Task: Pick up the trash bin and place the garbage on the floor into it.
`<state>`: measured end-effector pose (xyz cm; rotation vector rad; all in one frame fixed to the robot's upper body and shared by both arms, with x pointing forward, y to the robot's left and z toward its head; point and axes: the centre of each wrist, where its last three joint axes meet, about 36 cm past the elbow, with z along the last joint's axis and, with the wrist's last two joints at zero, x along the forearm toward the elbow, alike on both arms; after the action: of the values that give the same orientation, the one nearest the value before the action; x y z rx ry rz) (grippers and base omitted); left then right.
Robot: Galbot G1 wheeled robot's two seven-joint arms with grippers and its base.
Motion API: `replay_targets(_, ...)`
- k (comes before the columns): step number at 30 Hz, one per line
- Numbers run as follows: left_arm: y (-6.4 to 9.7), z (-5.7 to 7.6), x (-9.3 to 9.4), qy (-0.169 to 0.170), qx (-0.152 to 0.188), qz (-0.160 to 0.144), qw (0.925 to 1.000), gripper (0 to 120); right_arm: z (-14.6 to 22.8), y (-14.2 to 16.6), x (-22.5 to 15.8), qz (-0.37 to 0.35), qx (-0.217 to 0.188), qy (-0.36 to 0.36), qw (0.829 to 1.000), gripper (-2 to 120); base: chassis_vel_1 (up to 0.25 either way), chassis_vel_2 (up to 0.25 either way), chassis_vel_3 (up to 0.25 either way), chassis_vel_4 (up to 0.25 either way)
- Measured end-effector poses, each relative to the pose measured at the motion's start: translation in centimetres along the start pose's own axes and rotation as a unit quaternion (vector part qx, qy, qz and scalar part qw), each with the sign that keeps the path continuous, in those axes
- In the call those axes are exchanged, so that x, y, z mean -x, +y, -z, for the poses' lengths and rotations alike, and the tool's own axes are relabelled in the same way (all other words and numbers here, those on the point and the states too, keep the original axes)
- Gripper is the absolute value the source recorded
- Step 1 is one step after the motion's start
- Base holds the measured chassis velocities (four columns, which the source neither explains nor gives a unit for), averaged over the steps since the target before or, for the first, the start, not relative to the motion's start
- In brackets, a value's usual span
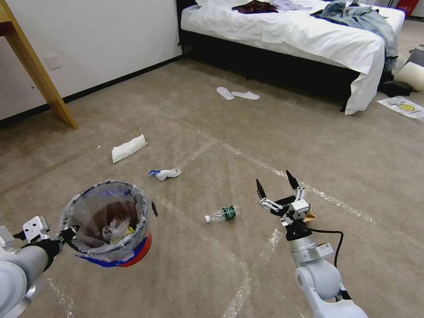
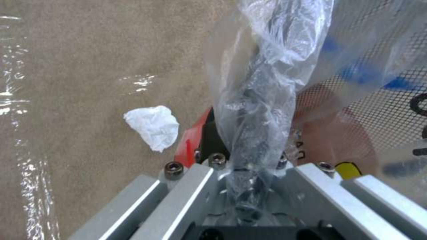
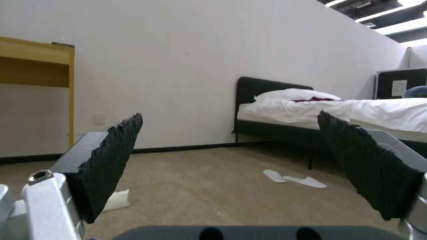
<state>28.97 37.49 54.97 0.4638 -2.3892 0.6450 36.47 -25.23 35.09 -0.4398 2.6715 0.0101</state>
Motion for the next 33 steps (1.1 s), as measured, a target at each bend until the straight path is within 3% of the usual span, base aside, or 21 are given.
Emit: replay_targets(33, -0.2, 0.04, 0.52, 0.002, -0.001, -0.002, 1.0, 1, -0.68, -0.32, 0.05, 0.005, -0.005, 0.003, 1.0, 100, -0.058, 0.058, 0.061, -0.058)
